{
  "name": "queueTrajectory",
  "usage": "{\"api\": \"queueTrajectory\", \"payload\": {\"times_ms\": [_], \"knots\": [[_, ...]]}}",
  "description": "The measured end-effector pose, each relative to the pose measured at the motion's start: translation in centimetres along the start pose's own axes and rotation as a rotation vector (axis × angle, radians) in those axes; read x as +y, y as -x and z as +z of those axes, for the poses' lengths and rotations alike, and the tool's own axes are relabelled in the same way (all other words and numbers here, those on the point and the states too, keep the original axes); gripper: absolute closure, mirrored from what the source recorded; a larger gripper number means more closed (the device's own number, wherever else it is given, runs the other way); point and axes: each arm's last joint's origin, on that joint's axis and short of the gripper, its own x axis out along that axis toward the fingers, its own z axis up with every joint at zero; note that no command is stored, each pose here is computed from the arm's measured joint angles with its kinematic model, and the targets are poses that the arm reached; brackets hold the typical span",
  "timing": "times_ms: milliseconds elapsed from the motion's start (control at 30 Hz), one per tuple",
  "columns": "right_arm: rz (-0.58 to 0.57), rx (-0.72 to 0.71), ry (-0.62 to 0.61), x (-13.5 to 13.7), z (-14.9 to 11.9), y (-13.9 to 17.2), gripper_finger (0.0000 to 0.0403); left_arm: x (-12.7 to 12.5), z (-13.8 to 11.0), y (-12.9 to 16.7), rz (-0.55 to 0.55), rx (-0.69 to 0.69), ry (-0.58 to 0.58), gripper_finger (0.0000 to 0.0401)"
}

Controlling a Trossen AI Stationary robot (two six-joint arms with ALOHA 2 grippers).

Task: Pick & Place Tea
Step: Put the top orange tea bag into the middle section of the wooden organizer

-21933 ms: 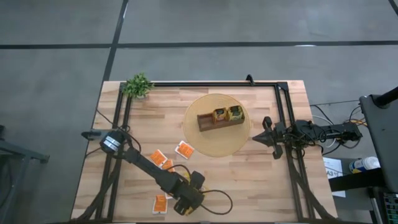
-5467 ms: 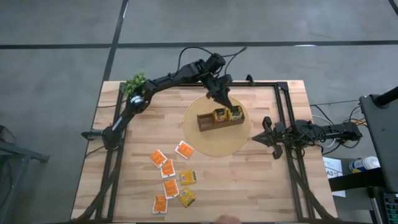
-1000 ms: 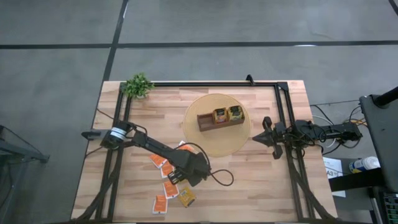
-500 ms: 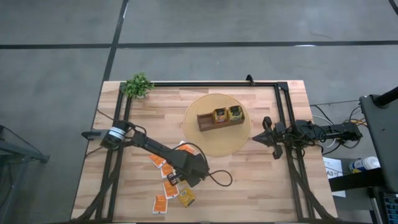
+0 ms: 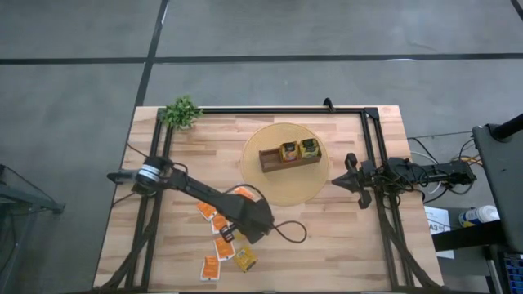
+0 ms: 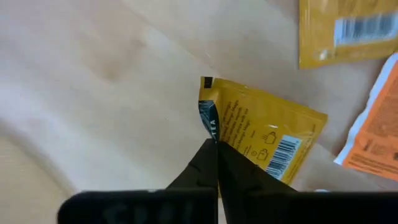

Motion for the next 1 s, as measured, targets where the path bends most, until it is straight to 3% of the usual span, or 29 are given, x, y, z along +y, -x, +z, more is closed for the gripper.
{"api": "queueTrajectory", "payload": {"times_ms": [167, 433, 767, 1000], "knots": [[0.0, 0.0, 0.0, 0.0, 0.0, 0.0, 0.0394, 0.9, -0.5, 5.1, 0.097, -0.112, 0.024, 0.04], [0.0, 0.0, 0.0, 0.0, 0.0, 0.0, 0.0394, 2.8, -4.1, 12.3, 0.256, -0.253, 0.083, 0.0401], [0.0, 0.0, 0.0, 0.0, 0.0, 0.0, 0.0394, 7.0, -8.4, 14.4, 0.393, -0.32, 0.204, 0.0401], [0.0, 0.0, 0.0, 0.0, 0.0, 0.0, 0.0394, 10.3, -10.1, 16.2, 0.431, -0.645, 0.206, 0.0401]]}}
